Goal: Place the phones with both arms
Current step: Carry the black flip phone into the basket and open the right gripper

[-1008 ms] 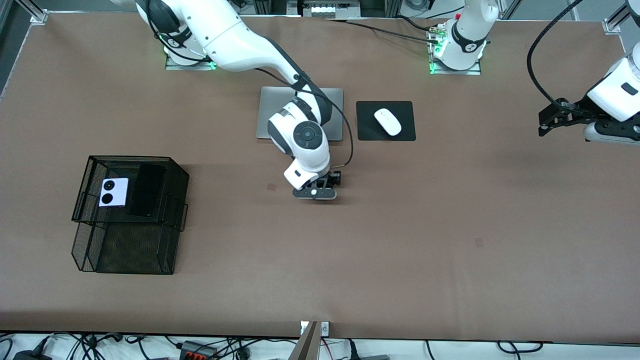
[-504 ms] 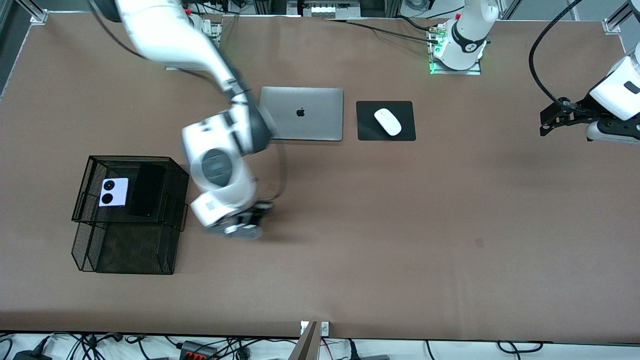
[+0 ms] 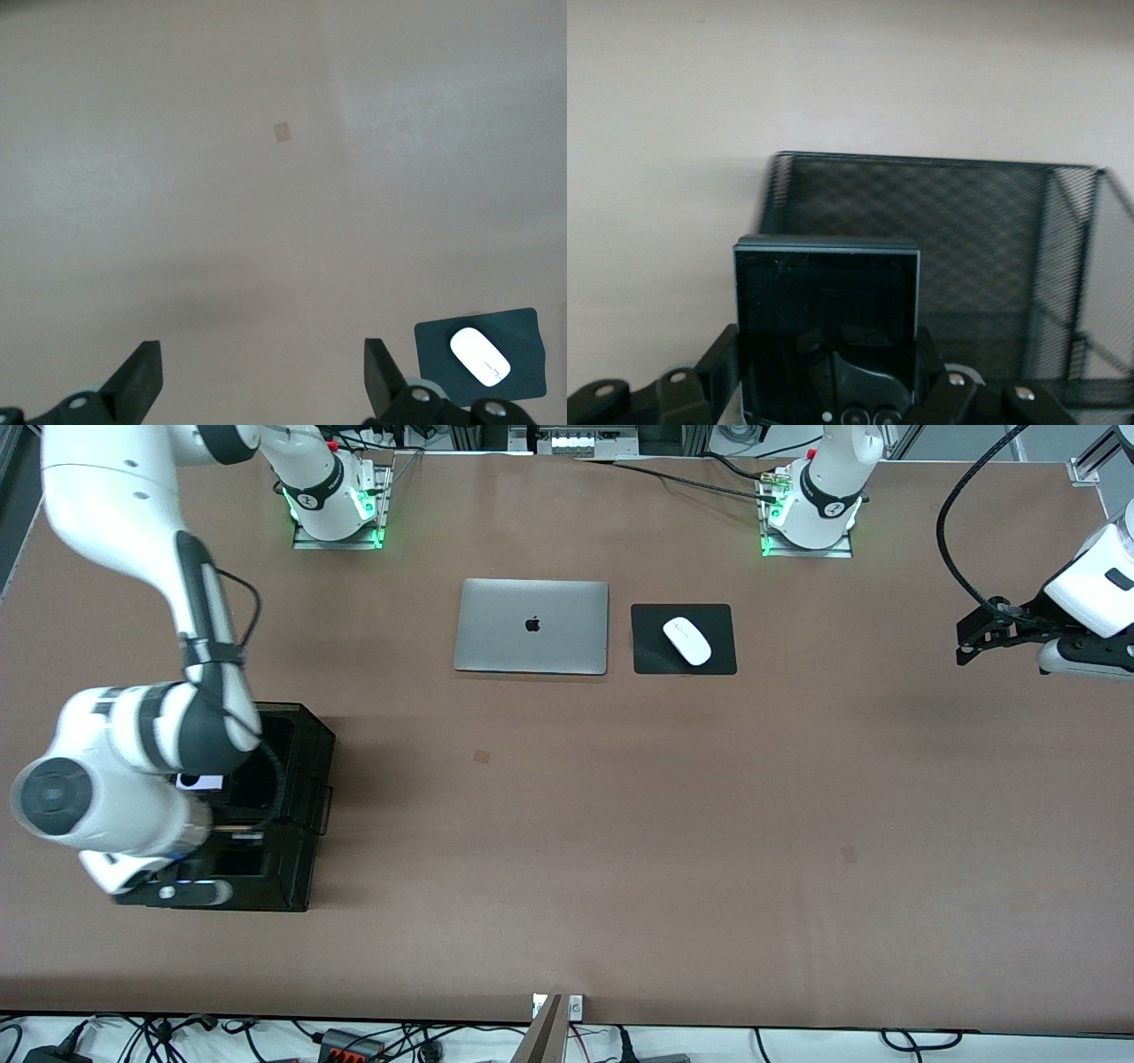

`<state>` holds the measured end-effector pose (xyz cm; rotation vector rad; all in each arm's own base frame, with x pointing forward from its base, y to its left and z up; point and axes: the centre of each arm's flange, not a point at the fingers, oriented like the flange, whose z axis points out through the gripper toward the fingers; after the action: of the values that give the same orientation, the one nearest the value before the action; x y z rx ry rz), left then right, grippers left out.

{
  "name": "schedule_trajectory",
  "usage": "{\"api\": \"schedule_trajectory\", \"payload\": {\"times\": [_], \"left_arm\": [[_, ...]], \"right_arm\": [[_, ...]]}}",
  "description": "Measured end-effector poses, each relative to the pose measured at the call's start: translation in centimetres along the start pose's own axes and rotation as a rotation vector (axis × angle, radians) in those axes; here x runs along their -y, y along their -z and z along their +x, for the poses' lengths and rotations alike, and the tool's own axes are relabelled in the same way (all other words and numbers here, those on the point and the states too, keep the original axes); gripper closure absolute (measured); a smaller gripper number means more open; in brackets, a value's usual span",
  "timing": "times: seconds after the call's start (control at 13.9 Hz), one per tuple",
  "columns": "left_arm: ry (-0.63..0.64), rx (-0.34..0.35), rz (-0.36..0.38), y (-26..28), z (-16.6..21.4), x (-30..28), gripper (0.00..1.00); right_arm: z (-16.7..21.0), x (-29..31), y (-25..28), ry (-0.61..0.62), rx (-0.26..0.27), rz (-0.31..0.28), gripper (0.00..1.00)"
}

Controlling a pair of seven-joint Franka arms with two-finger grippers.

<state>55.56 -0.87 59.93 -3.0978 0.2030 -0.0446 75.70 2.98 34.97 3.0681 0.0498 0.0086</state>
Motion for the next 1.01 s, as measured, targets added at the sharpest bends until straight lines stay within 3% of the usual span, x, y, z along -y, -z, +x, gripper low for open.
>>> {"api": "schedule_trajectory", "payload": {"times": [0.36, 0.58, 0.94, 1.01], "left_arm": [[0.000, 0.000, 0.000, 0.0, 0.0, 0.0, 0.00], [0.000, 0.000, 0.000, 0.0, 0.0, 0.0, 0.00], [0.000, 0.001, 0.000, 0.0, 0.0, 0.0, 0.00], [0.000, 0.003, 0.000, 0.0, 0.0, 0.0, 0.00]], "right_arm": [[-0.1, -3.3, -4.5, -0.004, 0.055, 0.000, 0.20], [0.4, -4.9, -7.3, -0.022, 0.030, -0.003, 0.20], [-0.6, -7.2, -10.7, -0.061, 0.059, 0.036, 0.20], [-0.6, -7.1, -10.8, -0.068, 0.058, 0.050, 0.14]]}}
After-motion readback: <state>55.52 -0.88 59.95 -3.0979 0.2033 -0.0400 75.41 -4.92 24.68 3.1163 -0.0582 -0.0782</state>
